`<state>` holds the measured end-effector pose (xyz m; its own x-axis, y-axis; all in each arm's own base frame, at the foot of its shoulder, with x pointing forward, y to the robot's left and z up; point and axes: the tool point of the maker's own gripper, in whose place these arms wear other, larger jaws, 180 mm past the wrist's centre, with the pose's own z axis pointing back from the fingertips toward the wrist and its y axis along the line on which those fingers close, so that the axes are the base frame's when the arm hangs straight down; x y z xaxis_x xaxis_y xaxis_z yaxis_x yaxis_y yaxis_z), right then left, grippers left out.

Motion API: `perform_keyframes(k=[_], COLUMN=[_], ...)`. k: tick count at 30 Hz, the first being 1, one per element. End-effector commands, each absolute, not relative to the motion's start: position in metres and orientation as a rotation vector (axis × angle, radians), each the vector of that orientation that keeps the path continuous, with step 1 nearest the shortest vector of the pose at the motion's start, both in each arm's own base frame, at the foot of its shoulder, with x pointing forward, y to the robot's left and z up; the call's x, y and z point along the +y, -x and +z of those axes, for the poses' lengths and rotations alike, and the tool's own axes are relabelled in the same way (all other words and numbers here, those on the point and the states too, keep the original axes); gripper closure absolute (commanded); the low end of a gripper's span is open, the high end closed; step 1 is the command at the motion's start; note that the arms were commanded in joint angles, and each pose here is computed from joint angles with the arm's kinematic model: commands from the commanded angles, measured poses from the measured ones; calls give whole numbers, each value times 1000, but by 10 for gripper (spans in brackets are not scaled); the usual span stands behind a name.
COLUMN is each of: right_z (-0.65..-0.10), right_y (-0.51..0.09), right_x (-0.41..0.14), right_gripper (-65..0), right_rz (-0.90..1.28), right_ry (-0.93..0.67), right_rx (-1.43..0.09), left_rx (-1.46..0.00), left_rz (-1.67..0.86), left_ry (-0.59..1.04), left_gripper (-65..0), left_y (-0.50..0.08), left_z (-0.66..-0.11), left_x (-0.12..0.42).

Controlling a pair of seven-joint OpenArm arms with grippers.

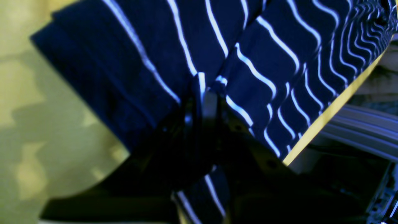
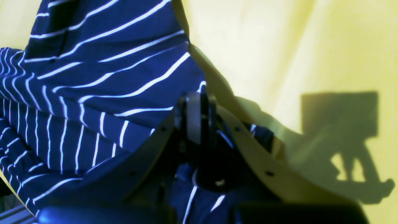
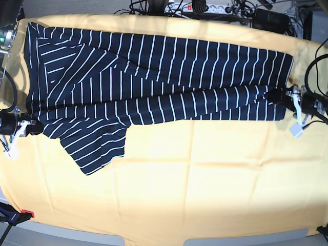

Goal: Fold the T-shirt properly

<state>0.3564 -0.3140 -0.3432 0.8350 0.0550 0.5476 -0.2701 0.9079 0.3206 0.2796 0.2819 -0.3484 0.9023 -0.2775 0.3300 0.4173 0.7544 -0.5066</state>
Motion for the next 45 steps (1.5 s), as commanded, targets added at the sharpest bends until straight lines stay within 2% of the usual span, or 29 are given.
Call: perform_keyframes(k=[1, 4, 5, 6, 8, 9, 10, 12, 18, 23, 27, 31, 37, 43, 45], right_z=[-321, -319, -318, -316, -309, -302, -295, -280, -256, -297, -313, -334, -364, -368, -370], right_y=[-367, -368, -370, -372, -378, -383, -387, -397, -426, -433, -444, -445, -435, -431, -428], right_x=[-325, -326, -326, -326, -325, -323, -320, -316, -310, -279, -269, -266, -248, -225, -216], right_gripper=[0, 0, -22, -96, -261, -323, -355, -362, -362, -362, -362, -362, -362, -358, -328], right_rz=[187, 188, 189, 190, 192, 192, 190, 191, 174, 204, 199, 147, 97, 122, 119], right_ry=[-373, -373, -372, -372, -374, -389, -406, -434, -438, -396, -362, -336, -410, -494, -528], right_rx=[-617, -620, -624, -630, -651, -676, -701, -746, -918, -852, -896, -864, -802, -787, -762], left_rx=[-297, -325, -334, -343, -368, -384, -398, -412, -422, -428, -428, -424, -426, -432, -434], left_rz=[-385, -377, -376, -374, -369, -364, -359, -356, -352, -351, -351, -352, -351, -349, -349], left_ry=[580, 587, 588, 589, 593, 596, 600, 603, 605, 606, 605, 605, 605, 607, 607], left_gripper=[0, 0, 0, -6, -141, -214, -278, -350, -354, -354, -354, -354, -354, -354, -354], left_y=[-292, -297, -299, -300, -305, -308, -310, -312, -314, -315, -315, -314, -315, -315, -316], left_z=[-330, -329, -327, -326, -323, -322, -321, -320, -319, -318, -318, -319, -319, -318, -318], left_x=[294, 292, 292, 292, 291, 290, 289, 289, 288, 288, 288, 288, 288, 288, 288])
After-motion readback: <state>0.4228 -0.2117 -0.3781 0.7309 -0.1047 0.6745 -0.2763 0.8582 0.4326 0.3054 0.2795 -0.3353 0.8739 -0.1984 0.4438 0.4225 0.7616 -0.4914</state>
